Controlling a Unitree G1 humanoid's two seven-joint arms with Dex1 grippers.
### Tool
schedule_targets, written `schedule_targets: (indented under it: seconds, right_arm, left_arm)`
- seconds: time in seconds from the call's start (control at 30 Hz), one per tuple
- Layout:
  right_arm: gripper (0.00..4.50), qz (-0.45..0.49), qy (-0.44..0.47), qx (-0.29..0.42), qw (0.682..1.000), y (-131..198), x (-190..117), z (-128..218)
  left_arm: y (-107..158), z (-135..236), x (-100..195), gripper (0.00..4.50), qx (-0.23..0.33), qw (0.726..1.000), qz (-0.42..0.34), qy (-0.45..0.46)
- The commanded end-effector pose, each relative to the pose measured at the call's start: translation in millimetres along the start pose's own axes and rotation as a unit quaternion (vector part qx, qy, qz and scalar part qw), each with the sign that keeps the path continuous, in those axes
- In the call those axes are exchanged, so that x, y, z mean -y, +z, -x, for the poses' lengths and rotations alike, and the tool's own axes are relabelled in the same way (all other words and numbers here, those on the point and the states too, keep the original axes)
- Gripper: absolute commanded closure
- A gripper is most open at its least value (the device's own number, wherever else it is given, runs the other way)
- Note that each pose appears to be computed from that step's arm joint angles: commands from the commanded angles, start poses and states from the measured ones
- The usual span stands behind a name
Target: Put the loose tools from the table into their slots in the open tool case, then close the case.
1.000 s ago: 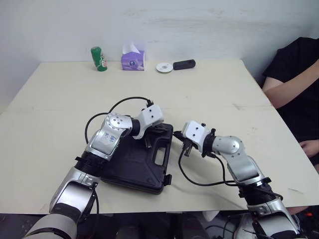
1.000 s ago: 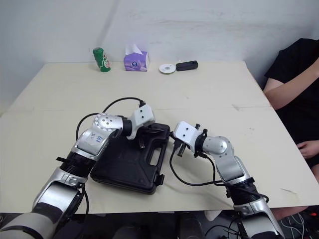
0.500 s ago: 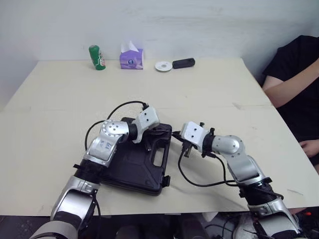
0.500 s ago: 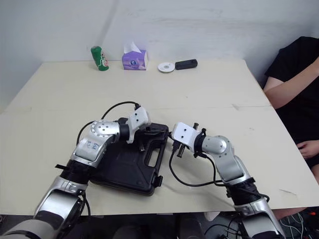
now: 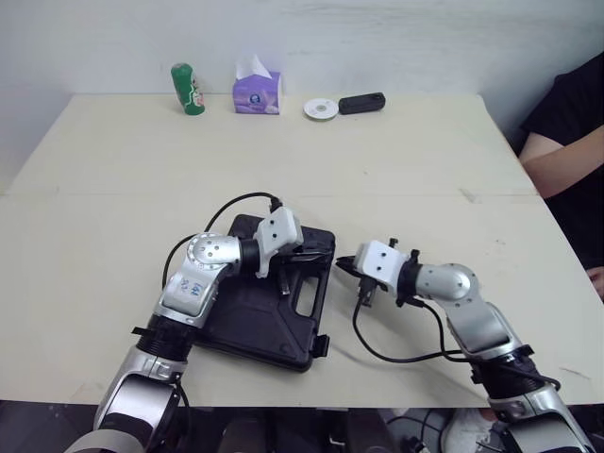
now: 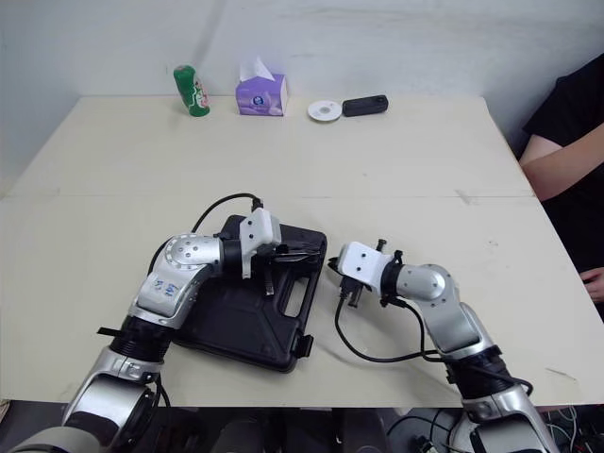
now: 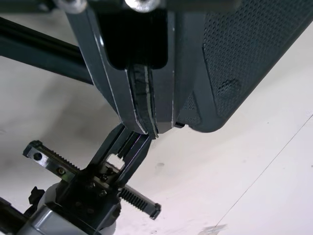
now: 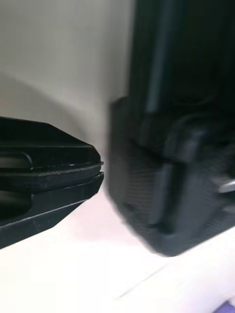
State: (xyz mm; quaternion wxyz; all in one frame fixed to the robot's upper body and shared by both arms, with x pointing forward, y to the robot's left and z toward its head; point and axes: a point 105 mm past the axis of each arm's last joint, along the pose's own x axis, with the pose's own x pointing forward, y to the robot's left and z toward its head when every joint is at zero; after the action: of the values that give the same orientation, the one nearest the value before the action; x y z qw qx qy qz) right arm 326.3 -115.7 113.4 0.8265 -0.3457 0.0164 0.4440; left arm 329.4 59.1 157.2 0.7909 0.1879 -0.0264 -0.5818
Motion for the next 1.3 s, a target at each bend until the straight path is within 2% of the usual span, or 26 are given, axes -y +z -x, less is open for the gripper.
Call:
schedule_targets:
  seconds: [0.03,0.13,0.27,0.47,0.73,1.0,1.13,1.3]
  right_arm:
    - [4.5,0.01,-0.032,0.025,0.999,11,12,17]
    - [4.5,0.005,-0.04,0.028,0.999,10,13,23]
    - [4.5,0.0,-0.044,0.025,0.999,1,11,45]
    - [4.5,-0.009,-0.03,0.025,0.999,-6,-1,60]
    - [4.5,-0.024,-0.01,0.043,0.999,-4,-16,66]
    - [4.5,-0.058,0.081,0.08,0.992,12,-51,78]
    - [4.5,-0.062,0.141,0.066,0.986,14,-76,77]
    - [4.5,-0.068,0.182,0.074,0.978,22,-97,72]
  left_arm:
    - [8,12,3,4.4,0.024,1.0,-0.008,-0.003]
    - [15,16,8,4.4,0.036,0.999,-0.012,-0.013]
    - [37,23,40,4.4,0.058,0.994,-0.03,-0.091]
    - [40,28,65,4.4,0.049,0.99,-0.033,-0.128]
    - [49,38,78,4.4,0.052,0.989,-0.021,-0.137]
    - [40,46,87,4.4,0.002,0.989,-0.029,-0.146]
    - [13,52,93,4.4,-0.066,0.985,-0.033,-0.156]
    - [-7,56,99,4.4,-0.107,0.984,0.004,-0.146]
